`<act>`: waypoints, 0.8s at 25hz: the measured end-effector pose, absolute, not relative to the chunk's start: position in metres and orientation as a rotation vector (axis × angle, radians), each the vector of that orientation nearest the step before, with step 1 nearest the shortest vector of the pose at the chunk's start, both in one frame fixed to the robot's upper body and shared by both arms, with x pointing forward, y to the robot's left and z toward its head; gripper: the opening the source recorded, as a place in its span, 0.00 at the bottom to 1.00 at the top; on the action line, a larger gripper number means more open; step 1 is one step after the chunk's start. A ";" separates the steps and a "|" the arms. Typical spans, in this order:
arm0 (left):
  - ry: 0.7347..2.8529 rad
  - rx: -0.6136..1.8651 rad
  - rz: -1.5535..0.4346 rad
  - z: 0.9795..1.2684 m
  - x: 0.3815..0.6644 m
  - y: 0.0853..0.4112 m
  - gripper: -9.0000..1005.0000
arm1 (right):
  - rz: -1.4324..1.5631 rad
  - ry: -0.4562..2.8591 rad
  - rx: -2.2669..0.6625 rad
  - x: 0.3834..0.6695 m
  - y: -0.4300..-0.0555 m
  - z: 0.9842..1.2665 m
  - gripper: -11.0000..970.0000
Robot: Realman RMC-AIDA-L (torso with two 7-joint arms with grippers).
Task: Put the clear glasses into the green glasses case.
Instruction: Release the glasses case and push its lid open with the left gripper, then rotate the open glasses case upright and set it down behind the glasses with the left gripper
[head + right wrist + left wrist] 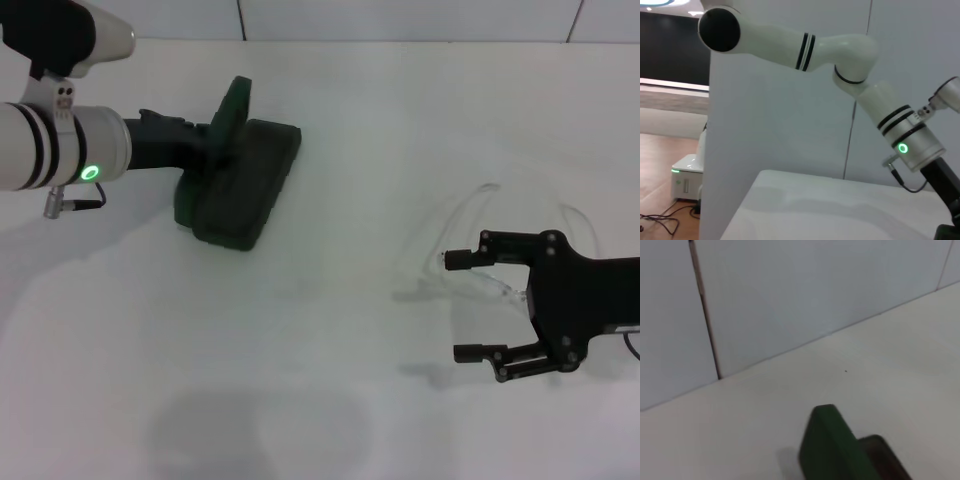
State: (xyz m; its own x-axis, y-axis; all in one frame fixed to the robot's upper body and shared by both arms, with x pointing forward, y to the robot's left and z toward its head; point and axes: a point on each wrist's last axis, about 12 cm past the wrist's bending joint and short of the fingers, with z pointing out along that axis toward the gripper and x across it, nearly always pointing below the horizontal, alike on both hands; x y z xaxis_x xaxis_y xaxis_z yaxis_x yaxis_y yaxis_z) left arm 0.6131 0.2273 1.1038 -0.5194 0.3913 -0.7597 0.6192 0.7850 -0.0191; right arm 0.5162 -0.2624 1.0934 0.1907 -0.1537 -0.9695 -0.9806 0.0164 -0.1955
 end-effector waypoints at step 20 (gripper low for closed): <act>2.036 1.065 -0.247 1.101 0.607 0.203 0.21 | 0.958 1.178 -1.387 0.506 -0.265 1.089 0.82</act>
State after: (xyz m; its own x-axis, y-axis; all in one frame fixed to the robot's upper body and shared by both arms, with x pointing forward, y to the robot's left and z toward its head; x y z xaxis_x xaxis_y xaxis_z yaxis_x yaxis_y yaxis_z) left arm 0.6067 0.2032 1.1008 -0.3188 0.6012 -0.7328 0.7588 0.6251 0.1827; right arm 0.5062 -0.2655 1.0892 0.2003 -0.1548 -0.9674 -0.9787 0.0149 -0.2050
